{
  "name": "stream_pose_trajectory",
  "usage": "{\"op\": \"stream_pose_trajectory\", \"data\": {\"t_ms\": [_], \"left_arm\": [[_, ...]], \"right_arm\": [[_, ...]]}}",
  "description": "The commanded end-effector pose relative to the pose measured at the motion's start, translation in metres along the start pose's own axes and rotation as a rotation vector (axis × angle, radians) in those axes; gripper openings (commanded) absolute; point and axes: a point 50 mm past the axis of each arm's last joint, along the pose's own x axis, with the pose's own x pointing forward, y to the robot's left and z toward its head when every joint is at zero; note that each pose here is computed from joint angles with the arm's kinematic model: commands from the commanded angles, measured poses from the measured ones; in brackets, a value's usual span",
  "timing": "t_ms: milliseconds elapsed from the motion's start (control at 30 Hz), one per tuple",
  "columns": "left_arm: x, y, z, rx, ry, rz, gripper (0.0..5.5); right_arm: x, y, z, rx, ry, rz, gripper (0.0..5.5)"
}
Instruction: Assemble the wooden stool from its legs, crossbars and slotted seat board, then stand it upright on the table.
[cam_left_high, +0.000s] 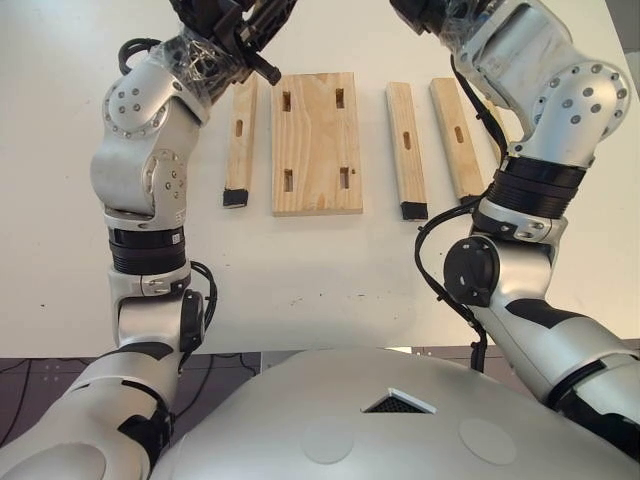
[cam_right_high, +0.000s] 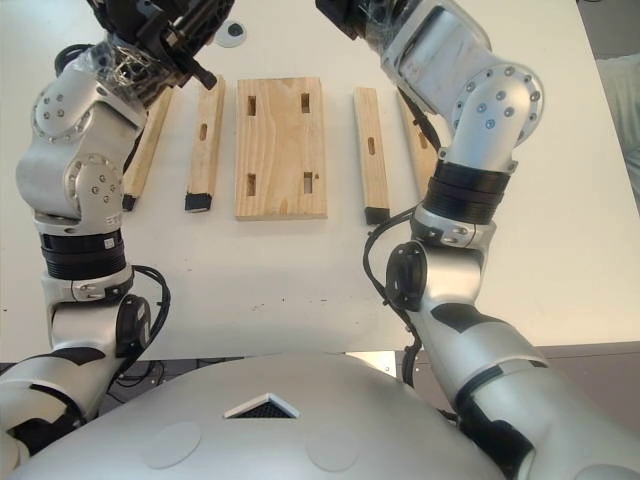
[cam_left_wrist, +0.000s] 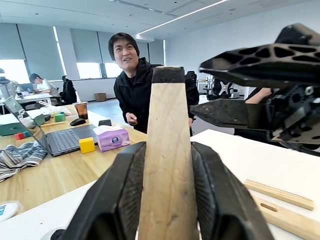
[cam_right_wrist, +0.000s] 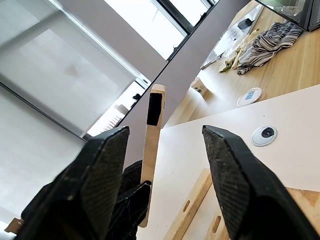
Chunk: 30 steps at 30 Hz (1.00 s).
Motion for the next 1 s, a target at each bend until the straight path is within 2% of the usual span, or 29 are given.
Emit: {"op": "stream_pose_trajectory", "data": {"t_ms": [33, 67, 500, 667, 700, 833, 933, 1000], "left_arm": [[0.001, -0.013, -0.009, -0.008, 0.034, -0.043, 1.28], [0.001, -0.016, -0.01, -0.009, 0.036, -0.051, 1.28], [0.001, -0.011, -0.01, 0.022, 0.045, -0.024, 1.28], [0.001, -0.011, -0.011, 0.022, 0.045, -0.015, 1.28], [0.001, -0.011, -0.011, 0.02, 0.045, -0.014, 1.64], [0.001, -0.011, -0.013, 0.013, 0.061, -0.014, 2.21], [-0.001, -0.014, -0.02, 0.016, 0.1, -0.026, 2.6], [-0.003, -0.015, -0.03, 0.054, 0.163, -0.036, 2.62]], "right_arm": [[0.0, 0.0, 0.002, 0.002, -0.007, -0.004, 2.69], [0.0, -0.001, 0.001, 0.004, -0.005, -0.008, 2.69], [-0.001, -0.006, 0.0, 0.012, 0.003, -0.024, 0.52], [0.0, -0.006, 0.0, 0.003, -0.008, -0.043, 0.43], [0.001, -0.007, 0.0, 0.001, -0.011, -0.048, 0.43], [0.001, -0.01, 0.004, -0.042, -0.058, -0.11, 0.42], [-0.002, -0.02, 0.012, -0.065, -0.141, -0.21, 0.42], [-0.006, -0.031, 0.017, -0.055, -0.196, -0.293, 0.42]]}}
